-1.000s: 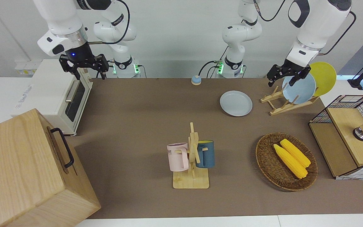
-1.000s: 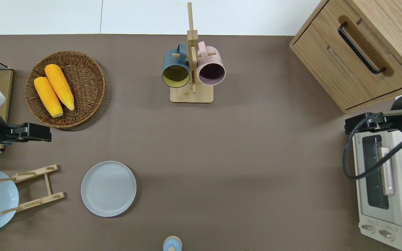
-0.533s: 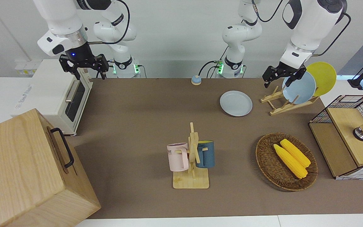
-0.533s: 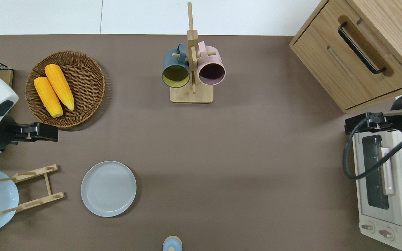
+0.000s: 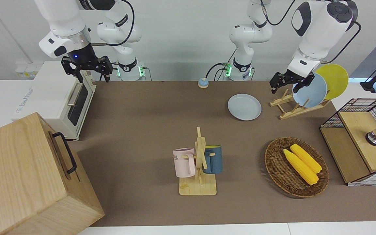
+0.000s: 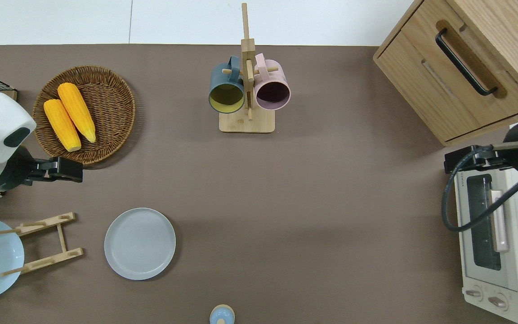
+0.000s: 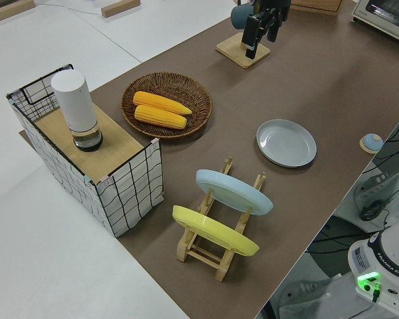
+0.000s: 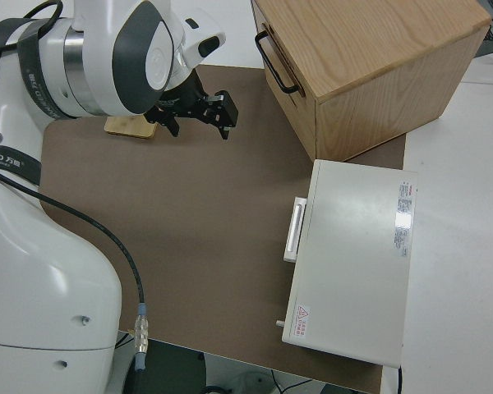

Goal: Pick gray plate from low plate rack and place it on table with left arm

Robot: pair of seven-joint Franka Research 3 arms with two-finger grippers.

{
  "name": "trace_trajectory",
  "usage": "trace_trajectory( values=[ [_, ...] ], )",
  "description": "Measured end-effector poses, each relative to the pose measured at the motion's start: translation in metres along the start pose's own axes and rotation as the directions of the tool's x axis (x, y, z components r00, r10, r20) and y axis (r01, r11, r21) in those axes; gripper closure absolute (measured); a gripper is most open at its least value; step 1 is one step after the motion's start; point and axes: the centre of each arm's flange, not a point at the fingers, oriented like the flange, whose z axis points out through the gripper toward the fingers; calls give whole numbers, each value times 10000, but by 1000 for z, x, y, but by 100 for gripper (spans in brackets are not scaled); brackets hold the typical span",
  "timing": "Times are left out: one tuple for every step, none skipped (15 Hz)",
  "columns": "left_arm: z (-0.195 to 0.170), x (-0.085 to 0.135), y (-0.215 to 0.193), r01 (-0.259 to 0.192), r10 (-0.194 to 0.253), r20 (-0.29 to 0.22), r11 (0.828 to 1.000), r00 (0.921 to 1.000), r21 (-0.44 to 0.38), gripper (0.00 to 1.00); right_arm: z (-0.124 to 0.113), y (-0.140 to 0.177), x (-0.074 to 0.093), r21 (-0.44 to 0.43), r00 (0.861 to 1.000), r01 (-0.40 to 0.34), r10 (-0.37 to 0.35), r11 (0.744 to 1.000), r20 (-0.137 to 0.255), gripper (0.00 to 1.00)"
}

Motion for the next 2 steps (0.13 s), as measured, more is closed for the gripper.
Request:
trace_trajectory(
  values=[
    [0,0,0,8,-8,0,10000,10000,0,0,0,0,0,0,10000,0,0,10000,0,1],
    [0,0,-1,11,-11,2,10000,10000,0,0,0,0,0,0,10000,0,0,10000,0,1]
  ],
)
